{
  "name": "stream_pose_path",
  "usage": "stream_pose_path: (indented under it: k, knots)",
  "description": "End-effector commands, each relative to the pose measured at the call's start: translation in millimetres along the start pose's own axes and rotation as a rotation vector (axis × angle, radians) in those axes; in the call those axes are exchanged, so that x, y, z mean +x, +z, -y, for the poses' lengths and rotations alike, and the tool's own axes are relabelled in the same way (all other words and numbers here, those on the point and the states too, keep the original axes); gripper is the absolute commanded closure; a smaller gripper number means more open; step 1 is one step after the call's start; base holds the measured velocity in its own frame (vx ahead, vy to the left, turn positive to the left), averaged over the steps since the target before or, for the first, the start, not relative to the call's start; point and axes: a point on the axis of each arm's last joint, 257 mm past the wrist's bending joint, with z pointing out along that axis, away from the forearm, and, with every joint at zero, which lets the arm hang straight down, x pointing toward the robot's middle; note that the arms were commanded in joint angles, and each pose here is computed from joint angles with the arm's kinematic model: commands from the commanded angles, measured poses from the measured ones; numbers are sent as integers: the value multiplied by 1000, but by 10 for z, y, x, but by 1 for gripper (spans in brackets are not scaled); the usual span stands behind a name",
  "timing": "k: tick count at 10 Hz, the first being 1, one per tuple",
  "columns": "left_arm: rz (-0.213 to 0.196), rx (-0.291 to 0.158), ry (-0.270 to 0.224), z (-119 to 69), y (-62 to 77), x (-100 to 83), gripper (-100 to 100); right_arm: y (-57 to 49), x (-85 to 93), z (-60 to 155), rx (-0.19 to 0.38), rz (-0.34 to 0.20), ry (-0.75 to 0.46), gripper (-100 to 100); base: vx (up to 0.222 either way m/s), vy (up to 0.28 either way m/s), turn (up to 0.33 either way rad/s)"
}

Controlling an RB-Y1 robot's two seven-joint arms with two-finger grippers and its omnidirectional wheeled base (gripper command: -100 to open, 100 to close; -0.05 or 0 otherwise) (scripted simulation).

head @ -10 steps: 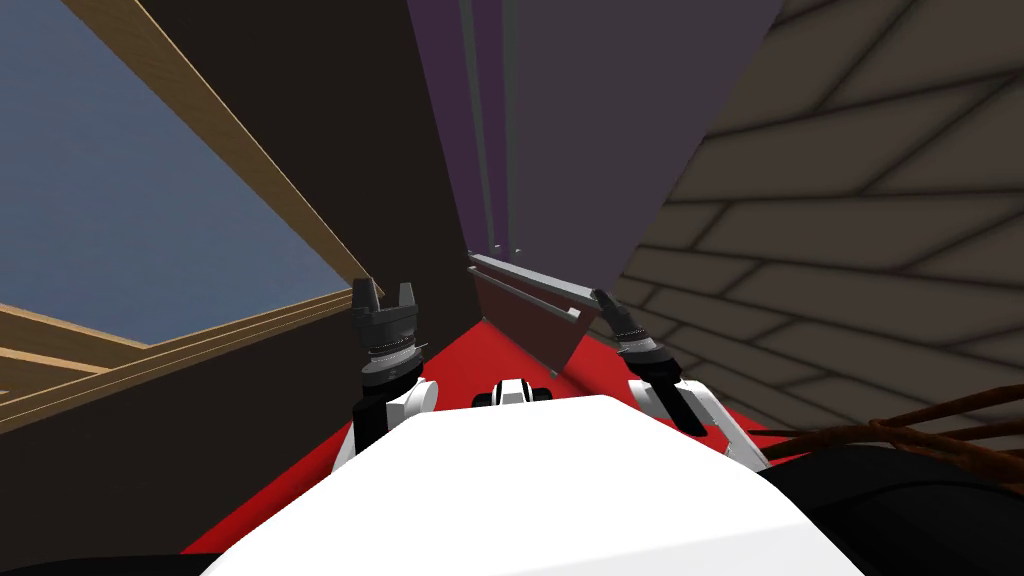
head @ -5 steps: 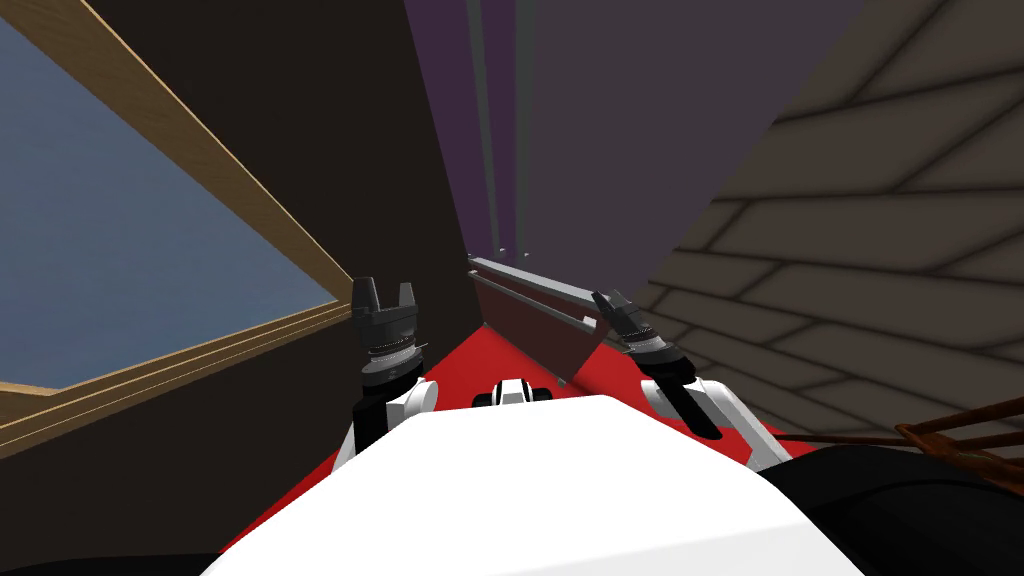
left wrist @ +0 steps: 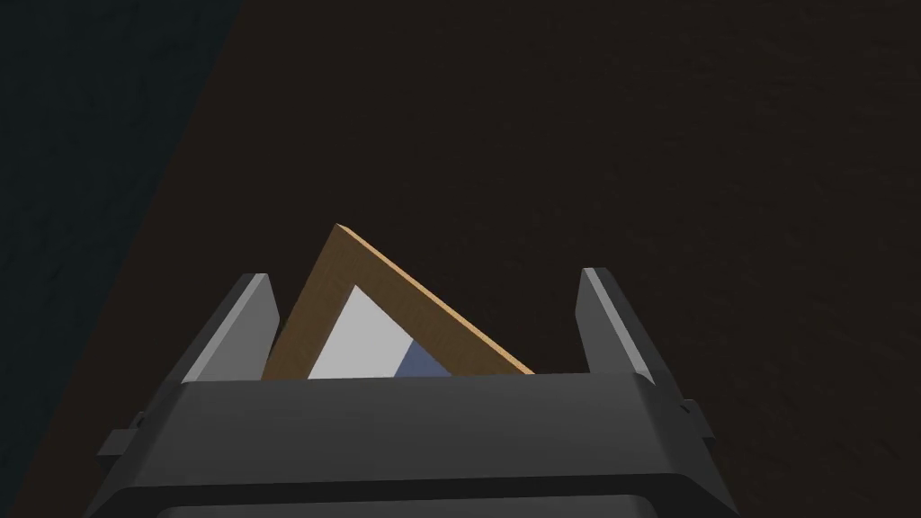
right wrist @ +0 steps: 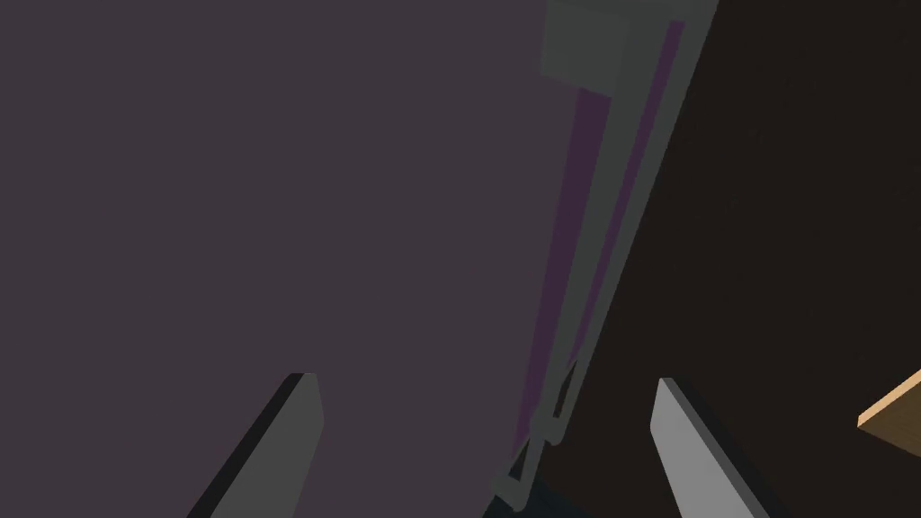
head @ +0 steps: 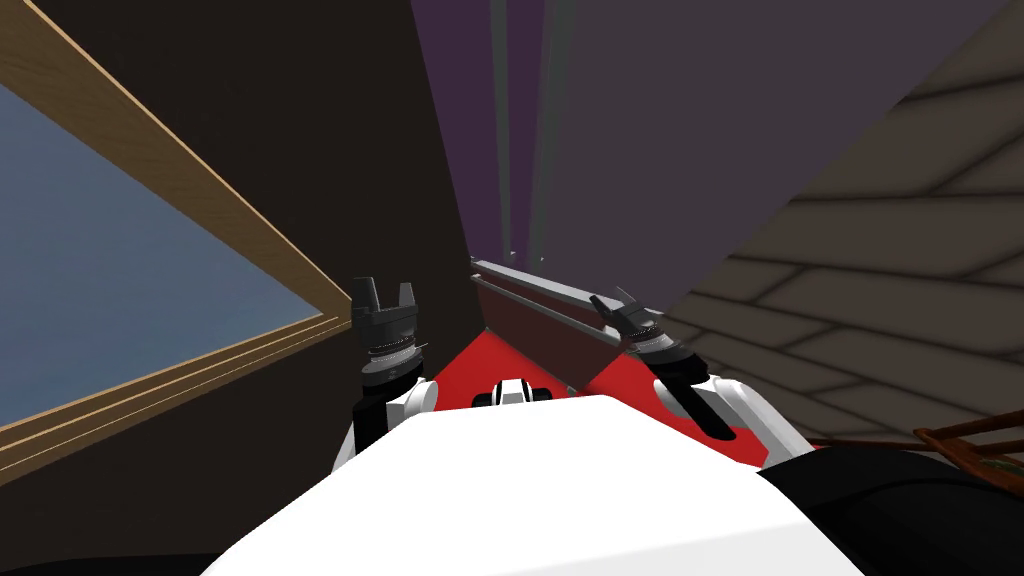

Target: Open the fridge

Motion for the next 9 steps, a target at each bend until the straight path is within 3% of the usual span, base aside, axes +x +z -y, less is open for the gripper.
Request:
stream_pose_path:
  k: [1,3,9]
  knots:
    - [0,0,0,0,0,0,0,-11,23,36,-31,-49,-165,-100,166,108,-85]
    - [0,0,0,0,0,0,0,-15,40,56,-48,-74,-243,-100,155,147,-63]
    - [0,0,0,0,0,0,0,-22,92,198,-154,-189,-656,-100,148,172,-75]
